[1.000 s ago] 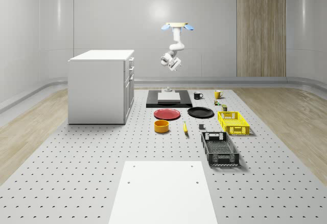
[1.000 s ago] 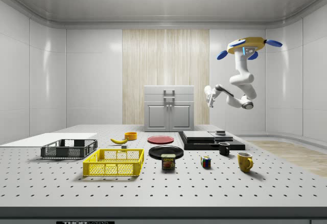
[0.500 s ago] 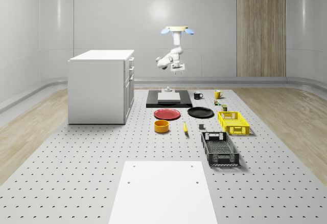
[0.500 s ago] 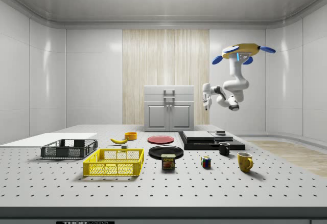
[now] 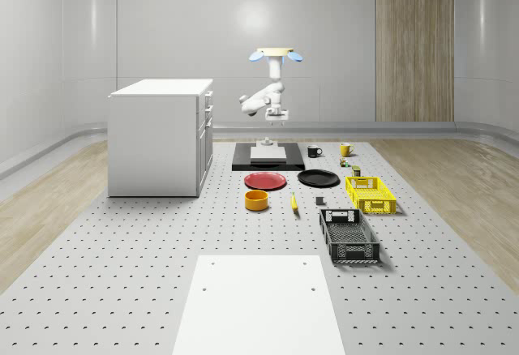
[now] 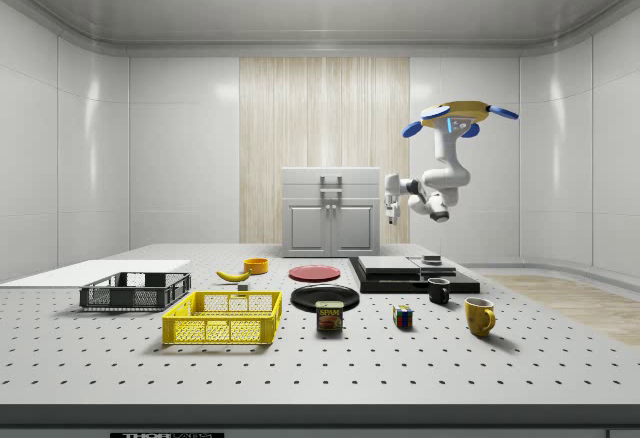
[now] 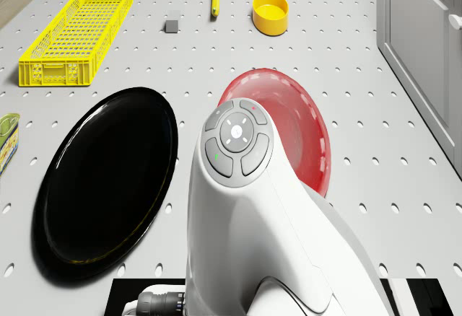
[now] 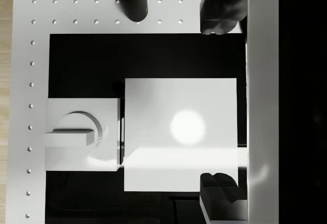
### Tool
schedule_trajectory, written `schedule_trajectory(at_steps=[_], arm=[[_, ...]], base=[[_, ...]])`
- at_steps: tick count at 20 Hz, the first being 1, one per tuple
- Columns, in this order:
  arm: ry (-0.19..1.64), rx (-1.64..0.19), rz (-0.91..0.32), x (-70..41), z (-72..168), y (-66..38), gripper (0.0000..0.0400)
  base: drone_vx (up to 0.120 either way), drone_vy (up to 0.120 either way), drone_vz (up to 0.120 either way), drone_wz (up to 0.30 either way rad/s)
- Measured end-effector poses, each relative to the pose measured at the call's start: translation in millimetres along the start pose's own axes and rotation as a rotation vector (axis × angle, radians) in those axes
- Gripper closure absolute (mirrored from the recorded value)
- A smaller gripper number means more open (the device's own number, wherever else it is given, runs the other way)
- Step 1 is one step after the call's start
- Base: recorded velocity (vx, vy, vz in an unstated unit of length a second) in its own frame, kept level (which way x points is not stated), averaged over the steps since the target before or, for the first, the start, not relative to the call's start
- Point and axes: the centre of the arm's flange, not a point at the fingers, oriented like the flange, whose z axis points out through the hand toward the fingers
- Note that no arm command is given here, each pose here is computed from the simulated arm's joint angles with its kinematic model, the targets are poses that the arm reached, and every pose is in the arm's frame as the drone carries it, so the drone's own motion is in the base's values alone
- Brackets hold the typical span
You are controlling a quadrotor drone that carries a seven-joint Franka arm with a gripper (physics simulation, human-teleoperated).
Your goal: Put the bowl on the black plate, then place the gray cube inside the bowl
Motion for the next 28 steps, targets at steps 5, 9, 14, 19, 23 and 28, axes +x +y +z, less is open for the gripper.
schedule_trajectory(at_steps=[5, 9, 14, 19, 23, 28], arm=[[0.008, -0.007, 0.000, -0.8, 0.0, -0.8, 0.0000], [0.011, -0.010, 0.000, -1.0, -0.1, -1.0, 0.0000], [0.013, -0.012, 0.000, -1.2, -0.1, -1.2, 0.0000], [0.013, -0.012, 0.000, -1.2, -0.1, -1.2, 0.0000], [0.013, -0.012, 0.000, -1.3, -0.1, -1.2, 0.0000], [0.014, -0.012, 0.000, -1.2, -0.1, -1.2, 0.0000]], base=[[0.120, 0.000, -0.072, 0.000], [0.120, -0.050, 0.000, 0.000], [0.120, -0.008, 0.000, 0.000], [0.120, 0.000, 0.000, 0.000], [0.120, 0.000, 0.000, 0.000], [0.120, 0.000, 0.000, 0.000]])
